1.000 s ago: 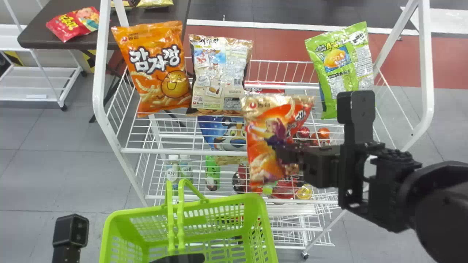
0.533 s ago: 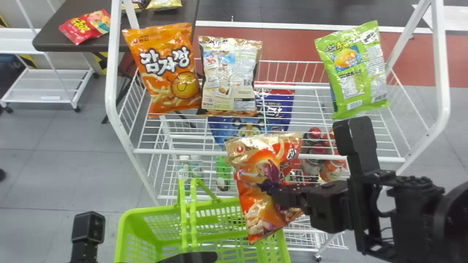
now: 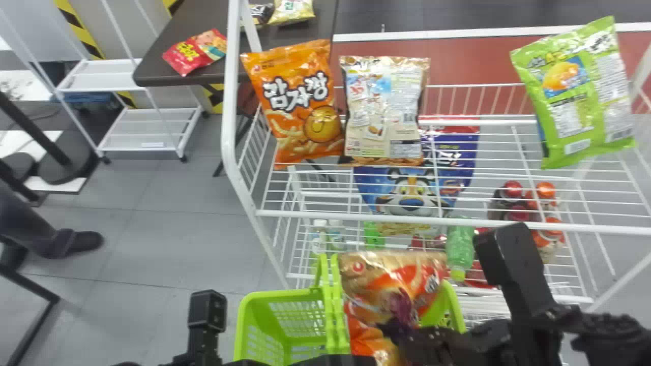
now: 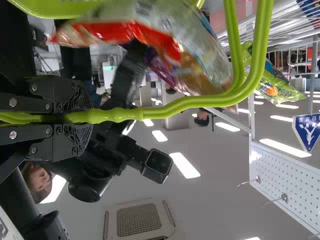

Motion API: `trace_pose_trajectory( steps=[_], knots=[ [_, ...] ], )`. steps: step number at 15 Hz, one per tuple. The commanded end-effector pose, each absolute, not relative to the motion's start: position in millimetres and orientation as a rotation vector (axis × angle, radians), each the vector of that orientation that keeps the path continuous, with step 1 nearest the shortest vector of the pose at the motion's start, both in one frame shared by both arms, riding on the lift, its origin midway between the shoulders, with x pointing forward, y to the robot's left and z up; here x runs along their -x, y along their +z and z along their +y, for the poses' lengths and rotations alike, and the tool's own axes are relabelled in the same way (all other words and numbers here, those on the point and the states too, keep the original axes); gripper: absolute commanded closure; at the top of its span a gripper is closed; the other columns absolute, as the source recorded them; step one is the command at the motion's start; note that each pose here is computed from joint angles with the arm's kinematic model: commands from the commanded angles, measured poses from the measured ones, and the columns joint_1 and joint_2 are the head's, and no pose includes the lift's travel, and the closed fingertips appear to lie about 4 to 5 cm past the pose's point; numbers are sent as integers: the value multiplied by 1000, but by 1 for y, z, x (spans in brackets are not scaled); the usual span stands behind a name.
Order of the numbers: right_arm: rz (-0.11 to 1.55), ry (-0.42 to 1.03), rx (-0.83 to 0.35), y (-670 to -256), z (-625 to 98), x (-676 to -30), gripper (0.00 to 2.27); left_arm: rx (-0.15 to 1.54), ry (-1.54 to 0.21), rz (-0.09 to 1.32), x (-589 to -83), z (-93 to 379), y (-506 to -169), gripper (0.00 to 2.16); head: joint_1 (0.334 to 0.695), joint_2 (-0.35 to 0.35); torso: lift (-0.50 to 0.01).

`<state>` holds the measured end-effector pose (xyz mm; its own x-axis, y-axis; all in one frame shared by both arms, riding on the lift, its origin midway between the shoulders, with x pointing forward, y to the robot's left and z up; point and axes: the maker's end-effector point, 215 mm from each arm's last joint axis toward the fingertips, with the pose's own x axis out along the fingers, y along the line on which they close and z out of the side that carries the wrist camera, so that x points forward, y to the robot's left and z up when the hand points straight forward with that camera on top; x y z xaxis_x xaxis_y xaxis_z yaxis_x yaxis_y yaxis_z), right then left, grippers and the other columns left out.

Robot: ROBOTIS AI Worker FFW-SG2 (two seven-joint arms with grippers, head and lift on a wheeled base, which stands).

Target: Hold basket handle with left hand then pick Saewookkang with right hand and place into basket

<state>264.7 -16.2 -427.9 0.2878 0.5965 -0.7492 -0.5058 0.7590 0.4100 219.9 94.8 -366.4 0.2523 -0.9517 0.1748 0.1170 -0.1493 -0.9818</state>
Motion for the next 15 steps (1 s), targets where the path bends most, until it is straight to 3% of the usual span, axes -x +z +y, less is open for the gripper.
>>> trace_pose_trajectory(
  steps=[1,2,3,4,11,15],
  knots=[
    [1115,735,-95,-452,-17,-245,1885,1393,-1166,883,-217,93,-366,2152,695,195,-19],
    [1136,733,-98,-458,-19,-238,1376,1393,-1166,883,-217,93,-366,2152,695,202,-19],
    [1152,736,-99,-463,-21,-233,458,1393,-1168,884,-217,93,-366,2152,695,207,-19],
    [1138,716,-90,-464,-26,-240,-1,1393,-1168,884,-217,93,-366,2152,695,207,-19],
    [746,578,-156,-416,-61,-348,39,1399,-1166,880,-217,94,-365,2152,695,156,-19],
    [512,439,-148,-398,-115,-407,43,1401,-1163,879,-217,96,-366,2152,695,37,-19]
  ],
)
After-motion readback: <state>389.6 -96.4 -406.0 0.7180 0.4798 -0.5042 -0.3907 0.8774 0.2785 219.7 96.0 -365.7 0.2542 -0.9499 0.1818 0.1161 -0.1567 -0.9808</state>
